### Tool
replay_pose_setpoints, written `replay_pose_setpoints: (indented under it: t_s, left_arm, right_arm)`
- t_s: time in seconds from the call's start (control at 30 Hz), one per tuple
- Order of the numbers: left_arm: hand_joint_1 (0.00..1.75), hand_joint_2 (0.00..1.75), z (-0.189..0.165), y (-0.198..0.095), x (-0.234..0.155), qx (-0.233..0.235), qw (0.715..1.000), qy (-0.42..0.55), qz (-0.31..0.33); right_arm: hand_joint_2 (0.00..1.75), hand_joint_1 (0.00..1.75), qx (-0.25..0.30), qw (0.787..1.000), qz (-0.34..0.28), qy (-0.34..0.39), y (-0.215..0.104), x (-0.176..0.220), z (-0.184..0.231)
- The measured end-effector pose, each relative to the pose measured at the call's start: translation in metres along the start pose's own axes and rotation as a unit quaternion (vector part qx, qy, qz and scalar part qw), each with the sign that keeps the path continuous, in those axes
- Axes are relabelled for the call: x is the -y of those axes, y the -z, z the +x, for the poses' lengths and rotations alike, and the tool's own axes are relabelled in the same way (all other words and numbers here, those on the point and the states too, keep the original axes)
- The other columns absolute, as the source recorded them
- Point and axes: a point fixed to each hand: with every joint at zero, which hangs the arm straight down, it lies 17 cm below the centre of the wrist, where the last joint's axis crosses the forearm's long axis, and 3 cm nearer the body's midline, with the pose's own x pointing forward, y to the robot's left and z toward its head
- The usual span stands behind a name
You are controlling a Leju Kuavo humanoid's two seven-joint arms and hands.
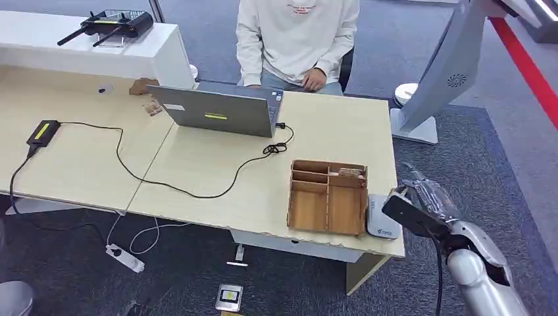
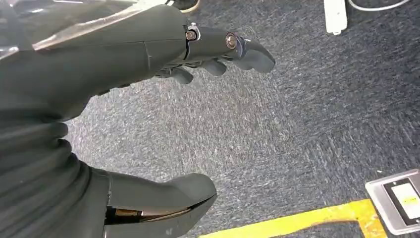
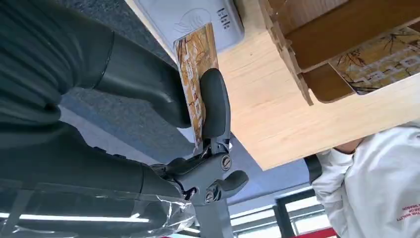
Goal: Pass the card to the sensor for recognition and then transmit it.
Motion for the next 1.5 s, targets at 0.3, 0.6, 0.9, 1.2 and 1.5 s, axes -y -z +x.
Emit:
replay_pose_setpoints:
  t_s: [0.3,0.6,0.9,1.2,1.5]
  left_arm:
    - [0.00,1.75,0.000,0.000,-0.001,0.000,1.000,0.003,0.001]
    - [0.00,1.75,0.001,0.001,-0.003,0.002,1.000,0.007,0.012]
    - [0.00,1.75,0.006,-0.001,0.005,0.005,1.000,0.003,0.009]
    - [0.00,1.75,0.011,0.000,0.003,0.008,1.000,0.006,0.022]
    - [0.00,1.75,0.012,-0.001,0.009,-0.007,1.000,0.004,0.028]
  right_arm:
    - [1.75,1.75,-0.003,1.000,0.011,-0.008,0.000,-0.001,-0.003]
    - [1.75,1.75,-0.011,1.000,0.020,-0.009,-0.001,-0.001,-0.009]
    - [1.75,1.75,-0.017,0.999,0.026,-0.010,-0.004,-0.004,-0.016]
    - [1.75,1.75,-0.022,0.999,0.036,-0.013,-0.005,-0.011,-0.021]
    - [1.75,1.75,-0.033,0.998,0.049,-0.015,-0.011,-0.021,-0.032]
